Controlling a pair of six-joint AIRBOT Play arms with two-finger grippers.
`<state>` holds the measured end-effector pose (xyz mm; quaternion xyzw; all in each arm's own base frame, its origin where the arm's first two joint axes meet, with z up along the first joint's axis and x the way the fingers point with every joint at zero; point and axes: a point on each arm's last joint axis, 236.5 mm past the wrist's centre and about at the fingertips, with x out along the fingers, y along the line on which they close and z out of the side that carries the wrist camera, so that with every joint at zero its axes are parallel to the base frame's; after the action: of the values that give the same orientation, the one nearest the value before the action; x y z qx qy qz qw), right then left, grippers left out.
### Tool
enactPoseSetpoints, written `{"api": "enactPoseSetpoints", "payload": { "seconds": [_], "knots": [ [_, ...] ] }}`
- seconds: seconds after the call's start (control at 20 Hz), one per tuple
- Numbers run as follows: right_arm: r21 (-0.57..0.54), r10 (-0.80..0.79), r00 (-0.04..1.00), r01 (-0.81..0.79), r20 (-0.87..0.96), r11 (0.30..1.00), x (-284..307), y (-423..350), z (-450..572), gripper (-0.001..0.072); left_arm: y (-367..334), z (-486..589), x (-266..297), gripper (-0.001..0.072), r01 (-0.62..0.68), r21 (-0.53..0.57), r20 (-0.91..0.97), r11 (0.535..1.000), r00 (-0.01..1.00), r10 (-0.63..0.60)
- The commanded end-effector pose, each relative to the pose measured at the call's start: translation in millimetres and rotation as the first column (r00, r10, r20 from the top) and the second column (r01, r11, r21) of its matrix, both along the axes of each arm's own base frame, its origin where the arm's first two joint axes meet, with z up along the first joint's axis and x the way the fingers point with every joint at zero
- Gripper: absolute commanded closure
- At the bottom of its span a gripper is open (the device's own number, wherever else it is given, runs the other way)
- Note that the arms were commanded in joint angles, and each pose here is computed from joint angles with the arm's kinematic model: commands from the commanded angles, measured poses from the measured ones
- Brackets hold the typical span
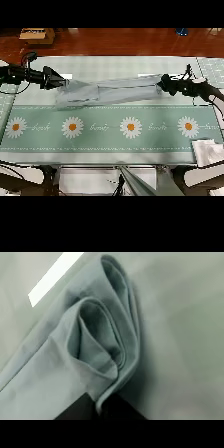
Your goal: Fold the shirts.
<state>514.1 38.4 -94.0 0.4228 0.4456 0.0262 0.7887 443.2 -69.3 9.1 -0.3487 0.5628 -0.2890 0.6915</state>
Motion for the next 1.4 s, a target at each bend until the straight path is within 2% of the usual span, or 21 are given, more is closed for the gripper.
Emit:
{"api": "enactPoseSetpoints", "payload": {
  "seconds": [0.0,0.05,0.1,0.35,0.5,0.85,1.1,1.35],
  "knots": [
    [-0.043,0.033,0.996,-0.029,0.083,0.999,8,8,28,0.0675,-2,1,0,0.0379,0.007,0.002,0.007,1.000,1.000,-0.007],
    [-0.062,0.061,0.991,-0.054,0.116,0.997,6,7,46,0.0675,-5,2,-2,0.0564,0.019,-0.007,0.002,1.000,1.000,-0.019],
    [-0.086,0.095,0.985,-0.083,0.142,0.993,2,8,64,0.0675,-9,5,-4,0.0679,0.028,-0.022,0.000,0.999,1.000,-0.028],
    [-0.188,0.241,0.939,-0.198,0.247,0.962,-36,24,164,0.0676,-61,32,-4,0.0678,0.089,-0.149,0.034,0.985,0.996,-0.084],
    [-0.222,0.291,0.914,-0.233,0.284,0.947,-68,33,214,0.0676,-110,40,-17,0.0678,0.187,-0.184,0.058,0.965,0.982,-0.179],
    [-0.256,0.305,0.892,-0.226,0.333,0.940,-148,44,296,0.0676,-216,35,-61,0.0679,0.377,-0.157,0.078,0.913,0.926,-0.369],
    [-0.300,0.319,0.908,-0.235,0.272,0.925,-189,41,301,0.0676,-296,37,-92,0.0678,0.422,-0.165,0.099,0.891,0.906,-0.411],
    [-0.288,0.341,0.907,-0.267,0.248,0.920,-218,49,307,0.0676,-356,26,-131,0.0678,0.472,-0.156,0.102,0.868,0.881,-0.461]
  ]
}}
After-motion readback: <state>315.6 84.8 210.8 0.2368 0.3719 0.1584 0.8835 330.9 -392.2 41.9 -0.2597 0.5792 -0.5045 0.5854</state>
